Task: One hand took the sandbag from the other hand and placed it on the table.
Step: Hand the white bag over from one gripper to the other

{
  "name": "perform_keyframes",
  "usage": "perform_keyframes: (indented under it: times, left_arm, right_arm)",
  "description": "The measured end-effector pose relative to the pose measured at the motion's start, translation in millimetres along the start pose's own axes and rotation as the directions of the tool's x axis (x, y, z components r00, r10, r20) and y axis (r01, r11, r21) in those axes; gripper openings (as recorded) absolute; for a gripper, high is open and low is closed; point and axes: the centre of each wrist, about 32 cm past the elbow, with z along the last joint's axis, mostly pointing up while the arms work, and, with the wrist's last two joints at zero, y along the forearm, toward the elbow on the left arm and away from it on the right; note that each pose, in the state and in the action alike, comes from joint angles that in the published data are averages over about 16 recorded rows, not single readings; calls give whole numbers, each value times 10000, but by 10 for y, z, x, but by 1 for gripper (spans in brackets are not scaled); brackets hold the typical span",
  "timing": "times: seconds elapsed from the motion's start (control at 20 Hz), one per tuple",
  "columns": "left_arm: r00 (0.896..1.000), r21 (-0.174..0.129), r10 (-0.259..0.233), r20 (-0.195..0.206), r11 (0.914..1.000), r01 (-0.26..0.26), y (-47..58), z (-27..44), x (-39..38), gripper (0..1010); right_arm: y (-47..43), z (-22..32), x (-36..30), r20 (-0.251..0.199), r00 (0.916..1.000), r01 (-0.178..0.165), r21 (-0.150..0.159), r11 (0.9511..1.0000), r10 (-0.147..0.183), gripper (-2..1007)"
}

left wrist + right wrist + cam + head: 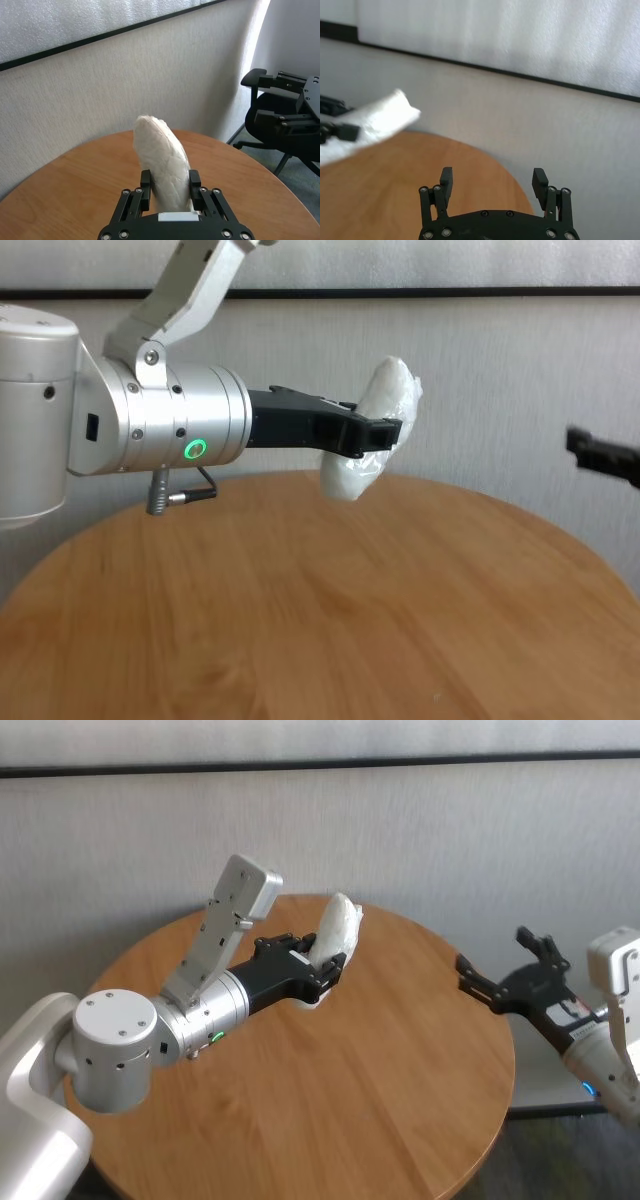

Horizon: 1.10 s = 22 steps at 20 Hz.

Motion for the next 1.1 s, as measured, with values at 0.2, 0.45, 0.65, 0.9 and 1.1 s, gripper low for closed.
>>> perform_keyframes:
  times: [0.2,0.45,0.65,0.9,1.1]
  left_arm:
    - [10000,5,-4,-8,10000,4,1,0,1,484]
    - [10000,10,-7,-14,10000,7,1,0,2,484]
    - [10000,14,-8,-17,10000,8,2,0,3,484]
    - [10000,18,-9,-21,10000,9,2,-1,4,484]
    - [10000,21,-9,-24,10000,9,3,-1,4,484]
  right_arm:
    - [71,81,-5,-1771,9835,-296,389,9988,360,1001]
    - [160,122,-14,-4016,9120,-595,715,9957,834,1001]
    - [238,115,-34,-5524,8230,-993,900,9910,1326,1001]
    - [347,93,-75,-6629,7222,-1636,1133,9800,1972,1001]
    - [440,79,-104,-7007,6696,-2154,1342,9672,2464,1001]
